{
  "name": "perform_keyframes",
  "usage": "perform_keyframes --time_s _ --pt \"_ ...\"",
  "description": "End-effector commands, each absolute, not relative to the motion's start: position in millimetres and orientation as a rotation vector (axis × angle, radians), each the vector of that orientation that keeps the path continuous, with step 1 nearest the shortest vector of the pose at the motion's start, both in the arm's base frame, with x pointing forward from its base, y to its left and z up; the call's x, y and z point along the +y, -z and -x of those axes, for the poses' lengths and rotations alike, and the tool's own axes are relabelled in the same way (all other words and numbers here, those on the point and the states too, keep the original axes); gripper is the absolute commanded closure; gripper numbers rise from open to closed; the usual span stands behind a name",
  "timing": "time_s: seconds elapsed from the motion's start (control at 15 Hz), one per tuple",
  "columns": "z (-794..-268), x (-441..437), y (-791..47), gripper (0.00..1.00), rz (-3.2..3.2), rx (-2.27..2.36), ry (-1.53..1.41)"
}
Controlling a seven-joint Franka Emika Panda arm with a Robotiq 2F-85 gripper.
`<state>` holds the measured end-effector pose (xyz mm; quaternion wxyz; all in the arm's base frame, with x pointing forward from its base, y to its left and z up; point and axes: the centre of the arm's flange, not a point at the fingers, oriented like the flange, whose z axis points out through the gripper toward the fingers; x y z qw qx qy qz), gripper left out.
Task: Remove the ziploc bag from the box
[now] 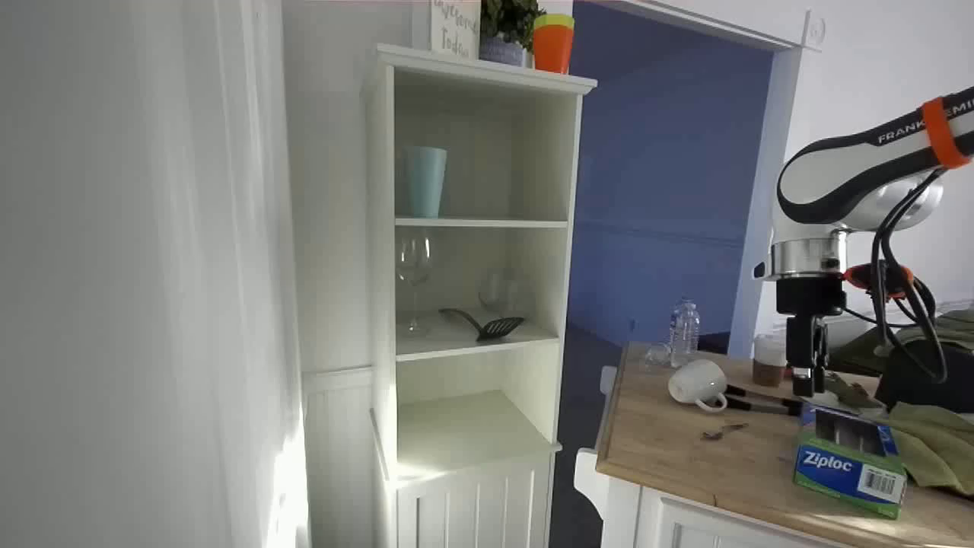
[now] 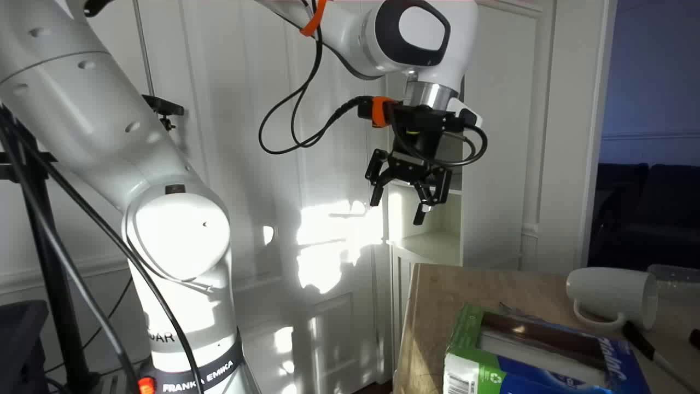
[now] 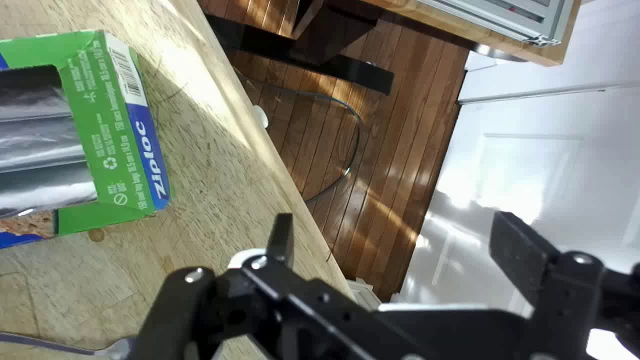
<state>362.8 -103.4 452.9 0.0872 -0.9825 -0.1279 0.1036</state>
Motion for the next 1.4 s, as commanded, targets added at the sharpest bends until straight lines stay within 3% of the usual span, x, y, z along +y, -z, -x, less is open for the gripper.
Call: perform_keyframes --time_s 0.0,0.6,1.0,1.33 --pt "-363 -103 -453 0.00 2.926 -0.381 -0.308" --pt "-363 -103 -453 0.00 2.926 -0.381 -0.308" --pt "-370 -146 -485 0.00 3.060 -0.141 0.145" --pt "-343 -197 -499 0.00 3.073 0.246 0.308"
